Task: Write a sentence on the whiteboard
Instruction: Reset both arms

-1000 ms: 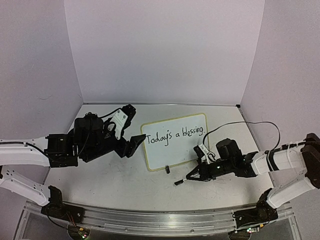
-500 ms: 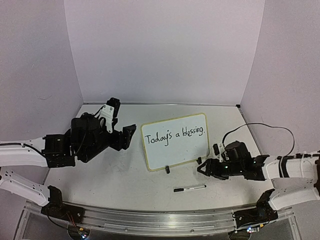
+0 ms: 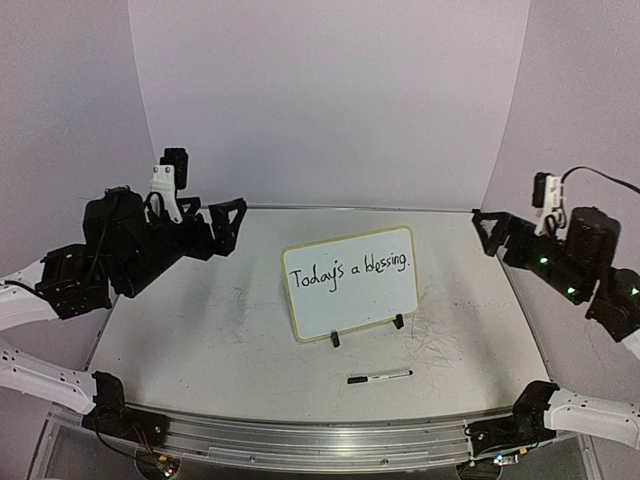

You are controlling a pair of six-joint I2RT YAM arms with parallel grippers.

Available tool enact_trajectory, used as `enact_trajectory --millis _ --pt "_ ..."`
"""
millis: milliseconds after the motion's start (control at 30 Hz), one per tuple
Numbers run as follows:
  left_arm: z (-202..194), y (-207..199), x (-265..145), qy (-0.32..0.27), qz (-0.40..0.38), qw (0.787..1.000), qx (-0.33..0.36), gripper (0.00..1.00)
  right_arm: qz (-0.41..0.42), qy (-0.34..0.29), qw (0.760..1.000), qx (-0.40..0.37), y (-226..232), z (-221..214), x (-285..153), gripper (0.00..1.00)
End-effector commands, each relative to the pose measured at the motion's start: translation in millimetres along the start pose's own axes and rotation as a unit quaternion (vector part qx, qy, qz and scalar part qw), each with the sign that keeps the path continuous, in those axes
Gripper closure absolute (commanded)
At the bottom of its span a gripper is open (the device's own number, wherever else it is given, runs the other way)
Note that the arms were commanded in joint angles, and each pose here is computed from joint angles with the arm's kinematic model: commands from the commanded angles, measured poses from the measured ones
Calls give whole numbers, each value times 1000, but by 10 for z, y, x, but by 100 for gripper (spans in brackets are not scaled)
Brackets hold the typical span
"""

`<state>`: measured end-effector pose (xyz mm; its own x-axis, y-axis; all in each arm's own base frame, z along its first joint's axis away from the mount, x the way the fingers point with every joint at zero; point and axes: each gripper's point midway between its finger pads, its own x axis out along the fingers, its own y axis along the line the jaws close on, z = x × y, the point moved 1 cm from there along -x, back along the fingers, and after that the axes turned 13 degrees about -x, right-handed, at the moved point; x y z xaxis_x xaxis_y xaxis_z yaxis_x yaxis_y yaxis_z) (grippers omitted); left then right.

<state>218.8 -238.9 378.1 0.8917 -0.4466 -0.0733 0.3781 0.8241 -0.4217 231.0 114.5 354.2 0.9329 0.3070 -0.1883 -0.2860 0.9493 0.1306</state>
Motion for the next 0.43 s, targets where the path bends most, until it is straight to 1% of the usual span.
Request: enact_trajectory --millis 0,200,400 --pt "619 -97 -245 -58 -29 997 -36 1 -59 -55 994 -77 -243 482 -350 2" --pt "817 -39 -379 -82 -28 995 -43 1 -83 -113 988 -67 -363 917 -680 2" --pt "817 -59 -336 -81 -20 996 -23 1 -102 -141 983 -49 -469 1029 -840 2"
